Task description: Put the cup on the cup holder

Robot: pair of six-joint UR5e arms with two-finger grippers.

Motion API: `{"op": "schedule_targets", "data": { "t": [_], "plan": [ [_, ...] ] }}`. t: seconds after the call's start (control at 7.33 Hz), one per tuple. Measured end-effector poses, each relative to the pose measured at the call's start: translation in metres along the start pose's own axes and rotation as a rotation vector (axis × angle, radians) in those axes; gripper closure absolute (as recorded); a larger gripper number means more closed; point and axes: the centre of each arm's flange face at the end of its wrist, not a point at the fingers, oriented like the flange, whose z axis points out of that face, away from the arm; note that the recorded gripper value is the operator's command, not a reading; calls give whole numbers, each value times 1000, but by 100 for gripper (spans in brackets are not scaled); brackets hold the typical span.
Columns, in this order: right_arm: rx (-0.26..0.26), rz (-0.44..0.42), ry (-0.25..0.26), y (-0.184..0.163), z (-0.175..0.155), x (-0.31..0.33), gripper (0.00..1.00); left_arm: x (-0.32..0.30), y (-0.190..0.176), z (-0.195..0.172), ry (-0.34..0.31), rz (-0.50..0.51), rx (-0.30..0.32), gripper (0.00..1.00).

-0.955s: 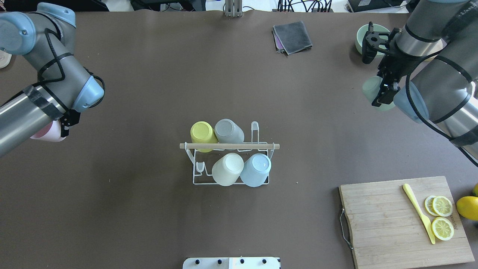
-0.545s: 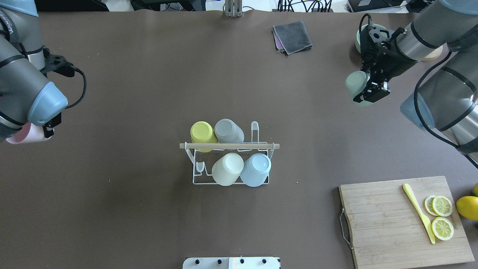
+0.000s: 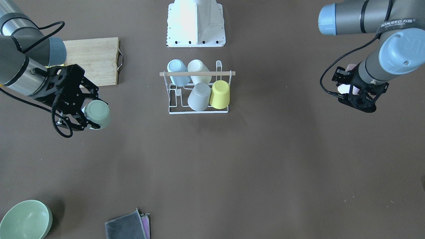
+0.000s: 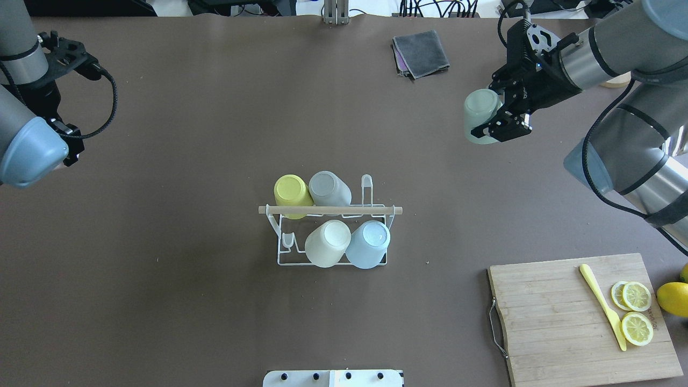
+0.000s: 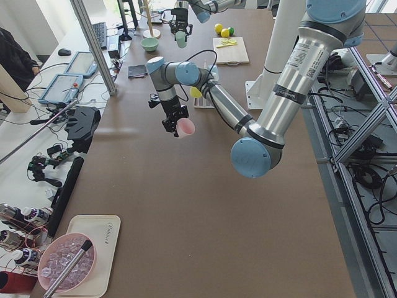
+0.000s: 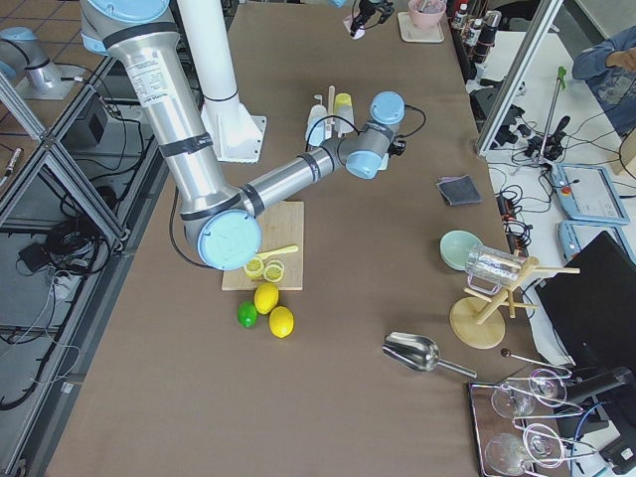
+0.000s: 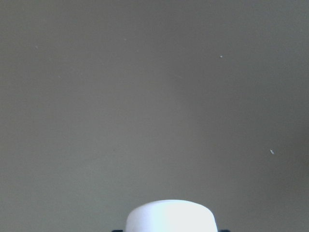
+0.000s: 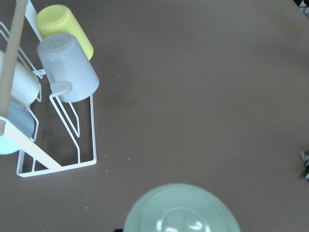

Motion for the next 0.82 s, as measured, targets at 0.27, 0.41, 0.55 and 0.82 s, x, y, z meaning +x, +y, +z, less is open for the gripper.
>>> {"op": "schedule_targets", "data": {
  "t": [0.27, 0.41, 0.55, 0.82],
  "plan": [
    [121, 32, 41, -24, 5, -18, 100, 4, -8, -33, -33, 75, 242, 100],
    [183, 55, 71, -40, 10, -26, 100, 6, -13, -48, -35, 88, 355, 100],
    [235, 73, 99, -56, 13, -31, 100, 10, -21, -57, -26, 103, 470, 100],
    [300, 97, 117, -87, 15, -39, 100, 26, -27, -80, 22, 124, 703, 100]
  ]
}}
